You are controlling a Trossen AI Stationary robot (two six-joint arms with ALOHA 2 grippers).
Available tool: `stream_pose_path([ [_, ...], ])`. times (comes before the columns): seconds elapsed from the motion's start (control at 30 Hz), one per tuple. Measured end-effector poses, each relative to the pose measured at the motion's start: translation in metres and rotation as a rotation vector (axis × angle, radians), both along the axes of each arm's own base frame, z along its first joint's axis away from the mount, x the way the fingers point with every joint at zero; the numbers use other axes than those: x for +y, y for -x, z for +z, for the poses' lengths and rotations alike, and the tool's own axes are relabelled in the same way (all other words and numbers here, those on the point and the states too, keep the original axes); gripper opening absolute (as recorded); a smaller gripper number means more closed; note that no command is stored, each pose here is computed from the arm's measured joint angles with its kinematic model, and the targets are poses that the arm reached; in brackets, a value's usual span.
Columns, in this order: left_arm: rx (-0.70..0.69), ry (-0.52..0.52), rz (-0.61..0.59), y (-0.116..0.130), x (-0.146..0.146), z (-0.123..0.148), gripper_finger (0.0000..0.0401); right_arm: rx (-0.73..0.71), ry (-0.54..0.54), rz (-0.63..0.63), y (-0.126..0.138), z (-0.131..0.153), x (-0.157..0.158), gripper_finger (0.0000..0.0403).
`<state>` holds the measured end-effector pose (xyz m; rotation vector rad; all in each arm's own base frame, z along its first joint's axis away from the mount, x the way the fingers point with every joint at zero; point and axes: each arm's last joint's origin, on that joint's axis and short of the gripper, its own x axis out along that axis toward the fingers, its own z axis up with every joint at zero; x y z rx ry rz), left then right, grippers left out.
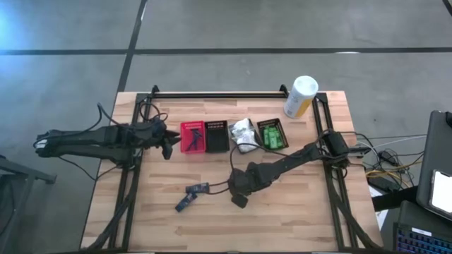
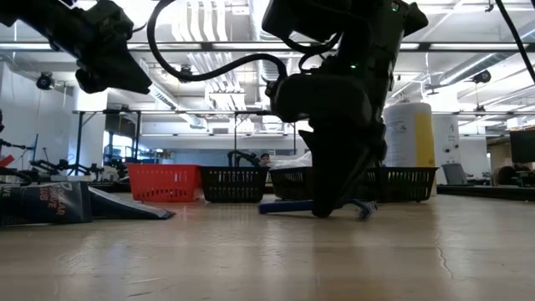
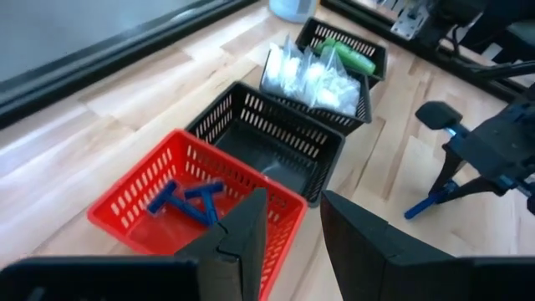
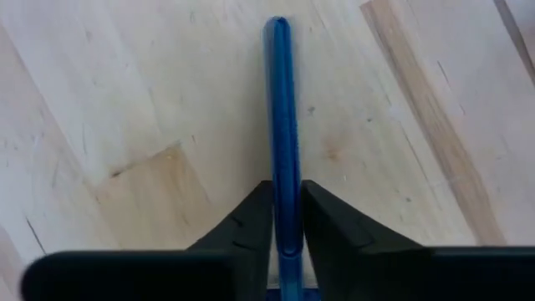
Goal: Pick & Place Travel size toiletries
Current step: Put the razor into the red bin
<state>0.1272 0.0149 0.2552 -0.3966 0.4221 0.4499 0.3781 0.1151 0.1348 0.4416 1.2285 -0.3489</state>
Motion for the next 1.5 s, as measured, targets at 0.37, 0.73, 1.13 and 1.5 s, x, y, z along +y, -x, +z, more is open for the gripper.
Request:
stream_pose_path([
  [0.37, -0.026, 0.008, 0.002, -0.003, 0.0, 0.002, 0.012, -0.008, -0.011, -0.012, -0.001, 0.0, 0.001, 0.0038],
  [0.73, -0.034, 0.05, -0.021, -0.003, -0.001, 0.001, 0.012, -0.056, -0.029, -0.012, -0.005, 0.002, 0.001, 0.0028],
  [1.13, -0.023, 0.052, -0.025, -0.003, -0.001, 0.0, 0.012, -0.119, -0.061, -0.123, -0.006, 0.026, -0.014, 0.0029],
  [1.5, 0.007, 0.037, -0.031, -0.002, -0.001, -0.002, 0.012, -0.511, -0.12, -0.352, -0.032, 0.08, -0.082, 0.0029],
])
